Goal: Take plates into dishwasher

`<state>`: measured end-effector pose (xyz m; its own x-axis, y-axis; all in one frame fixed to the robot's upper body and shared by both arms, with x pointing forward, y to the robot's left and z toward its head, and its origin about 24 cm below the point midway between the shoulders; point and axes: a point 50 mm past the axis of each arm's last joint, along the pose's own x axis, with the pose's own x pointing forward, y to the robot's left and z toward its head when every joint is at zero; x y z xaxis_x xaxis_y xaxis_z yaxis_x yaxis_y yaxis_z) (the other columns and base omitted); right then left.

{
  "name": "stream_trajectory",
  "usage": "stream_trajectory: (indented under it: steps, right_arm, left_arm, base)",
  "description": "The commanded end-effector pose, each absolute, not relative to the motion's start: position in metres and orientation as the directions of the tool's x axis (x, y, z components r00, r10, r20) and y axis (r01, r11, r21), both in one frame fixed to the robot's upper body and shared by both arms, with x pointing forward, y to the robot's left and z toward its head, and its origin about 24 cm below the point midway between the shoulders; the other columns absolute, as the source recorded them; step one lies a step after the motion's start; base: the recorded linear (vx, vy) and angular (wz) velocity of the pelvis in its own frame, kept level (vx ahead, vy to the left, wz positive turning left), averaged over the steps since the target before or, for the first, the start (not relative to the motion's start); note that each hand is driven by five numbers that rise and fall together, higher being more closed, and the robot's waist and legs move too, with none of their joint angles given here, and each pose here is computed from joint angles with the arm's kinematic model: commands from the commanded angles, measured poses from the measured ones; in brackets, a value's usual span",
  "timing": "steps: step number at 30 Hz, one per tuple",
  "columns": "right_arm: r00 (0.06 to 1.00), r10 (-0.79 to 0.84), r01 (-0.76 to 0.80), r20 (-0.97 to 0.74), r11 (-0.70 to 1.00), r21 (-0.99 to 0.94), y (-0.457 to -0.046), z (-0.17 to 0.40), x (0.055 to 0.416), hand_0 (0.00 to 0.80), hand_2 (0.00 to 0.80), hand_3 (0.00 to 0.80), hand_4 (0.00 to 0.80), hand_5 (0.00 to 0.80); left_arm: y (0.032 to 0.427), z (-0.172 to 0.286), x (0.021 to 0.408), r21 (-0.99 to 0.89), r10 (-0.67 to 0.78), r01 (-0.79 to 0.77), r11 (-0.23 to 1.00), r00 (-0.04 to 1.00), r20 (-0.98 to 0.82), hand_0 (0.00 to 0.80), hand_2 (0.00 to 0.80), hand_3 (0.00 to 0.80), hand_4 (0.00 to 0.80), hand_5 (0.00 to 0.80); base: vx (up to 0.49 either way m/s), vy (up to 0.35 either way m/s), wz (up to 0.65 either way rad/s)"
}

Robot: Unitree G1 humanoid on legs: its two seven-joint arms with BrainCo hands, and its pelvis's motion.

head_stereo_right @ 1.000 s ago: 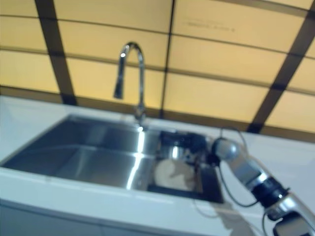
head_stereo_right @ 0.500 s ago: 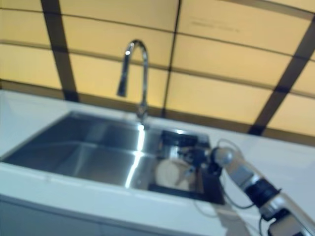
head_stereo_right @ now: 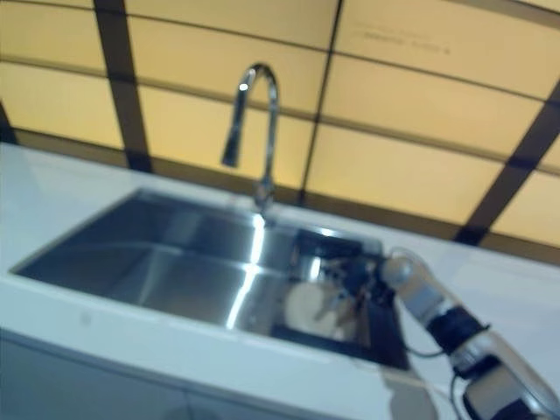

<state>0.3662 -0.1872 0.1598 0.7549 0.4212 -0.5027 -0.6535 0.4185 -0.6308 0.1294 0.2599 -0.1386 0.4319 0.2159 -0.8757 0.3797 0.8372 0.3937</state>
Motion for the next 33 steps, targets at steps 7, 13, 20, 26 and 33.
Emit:
stream_trajectory:
  steps: [7,13,20,26,33]
  right_arm:
    - [0.81,0.375,-0.582,-0.451,0.422,-0.695,-0.19,0.209,0.385,0.0,0.0,0.0,0.0,0.0]
    - [0.813,0.363,-0.58,-0.456,0.427,-0.694,-0.201,0.22,0.386,0.0,0.0,0.0,0.0,0.0]
    - [0.782,0.391,-0.622,-0.486,0.433,-0.652,-0.2,0.219,0.385,0.0,0.0,0.0,0.0,0.0]
    - [0.791,0.375,-0.611,-0.483,0.459,-0.645,-0.204,0.219,0.386,0.0,0.0,0.0,0.0,0.0]
    - [0.804,0.359,-0.594,-0.473,0.491,-0.637,-0.208,0.221,0.387,0.0,0.0,0.0,0.0,0.0]
  left_arm:
    - [0.259,-0.131,0.148,0.424,0.176,0.479,0.769,0.48,-0.86,0.0,0.0,0.0,0.0,0.0]
    - [0.261,-0.129,0.15,0.433,0.162,0.5,0.75,0.496,-0.853,0.0,0.0,0.0,0.0,0.0]
    - [0.26,-0.127,0.151,0.432,0.153,0.486,0.76,0.512,-0.845,0.0,0.0,0.0,0.0,0.0]
    - [0.267,-0.125,0.15,0.441,0.178,0.455,0.774,0.512,-0.841,0.0,0.0,0.0,0.0,0.0]
    - [0.275,-0.126,0.144,0.455,0.21,0.443,0.773,0.498,-0.842,0.0,0.0,0.0,0.0,0.0]
  base:
    - [0.024,-0.033,0.01]
    - [0.005,-0.04,0.01]
    - [0.0,0.0,0.0]
    - [0.0,0.0,0.0]
    - [0.009,-0.042,0.0]
